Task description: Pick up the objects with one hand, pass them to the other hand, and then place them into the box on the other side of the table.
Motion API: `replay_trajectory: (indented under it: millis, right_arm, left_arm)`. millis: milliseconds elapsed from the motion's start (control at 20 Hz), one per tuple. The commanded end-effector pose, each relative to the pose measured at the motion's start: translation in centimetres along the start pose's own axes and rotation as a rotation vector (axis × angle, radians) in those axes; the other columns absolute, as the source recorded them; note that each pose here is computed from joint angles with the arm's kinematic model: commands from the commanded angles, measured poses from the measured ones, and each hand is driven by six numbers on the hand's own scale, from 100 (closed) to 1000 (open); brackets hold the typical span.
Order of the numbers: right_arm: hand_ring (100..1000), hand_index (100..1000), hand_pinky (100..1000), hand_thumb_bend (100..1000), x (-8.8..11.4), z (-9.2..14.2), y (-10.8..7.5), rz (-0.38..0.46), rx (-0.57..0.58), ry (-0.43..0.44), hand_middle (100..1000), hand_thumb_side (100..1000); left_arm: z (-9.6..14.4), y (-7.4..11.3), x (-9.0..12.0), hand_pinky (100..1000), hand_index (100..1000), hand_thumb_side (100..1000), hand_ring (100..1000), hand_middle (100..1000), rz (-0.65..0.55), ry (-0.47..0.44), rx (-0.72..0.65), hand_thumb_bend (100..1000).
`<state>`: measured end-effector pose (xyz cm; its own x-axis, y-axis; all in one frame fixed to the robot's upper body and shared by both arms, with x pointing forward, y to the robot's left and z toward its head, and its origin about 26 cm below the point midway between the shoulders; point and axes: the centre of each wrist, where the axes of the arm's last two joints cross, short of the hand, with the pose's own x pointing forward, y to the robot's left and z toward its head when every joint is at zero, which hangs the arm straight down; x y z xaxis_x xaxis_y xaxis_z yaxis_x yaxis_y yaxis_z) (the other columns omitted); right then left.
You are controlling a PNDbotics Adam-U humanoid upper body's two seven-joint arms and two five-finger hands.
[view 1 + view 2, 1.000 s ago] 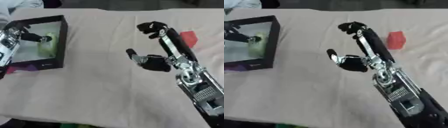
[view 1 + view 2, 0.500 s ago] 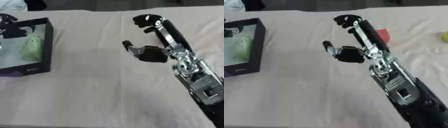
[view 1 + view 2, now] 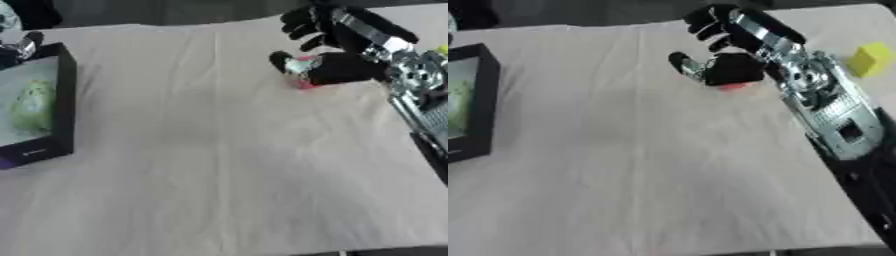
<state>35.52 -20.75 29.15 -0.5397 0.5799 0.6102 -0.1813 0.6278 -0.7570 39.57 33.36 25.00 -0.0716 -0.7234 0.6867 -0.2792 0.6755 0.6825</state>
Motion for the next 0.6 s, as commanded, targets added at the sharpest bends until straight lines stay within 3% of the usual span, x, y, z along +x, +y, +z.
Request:
replay_trajectory:
  millis: [50,350,600]
  right_arm:
    - [847,845,788,389,-0.7,0.0,-3.0,0.084,-0.027,0.034,790,318]
    - [858,854,802,453,-4.2,0.0,-6.8,0.226,-0.08,0.22,815,312]
    - [865,862,812,485,-7.1,0.9,-9.6,0.291,-0.13,0.379,829,313]
  left_arm:
    - [0.2,1.9,1.1,742,772,362,695,678,-0.023,-0.051,0.04,464]
    - [0.9,2.1,2.0,741,764,353,693,670,-0.013,-0.103,0.047,462]
    - [1.3,2.1,2.5,740,756,348,690,662,0.004,-0.138,0.064,460]
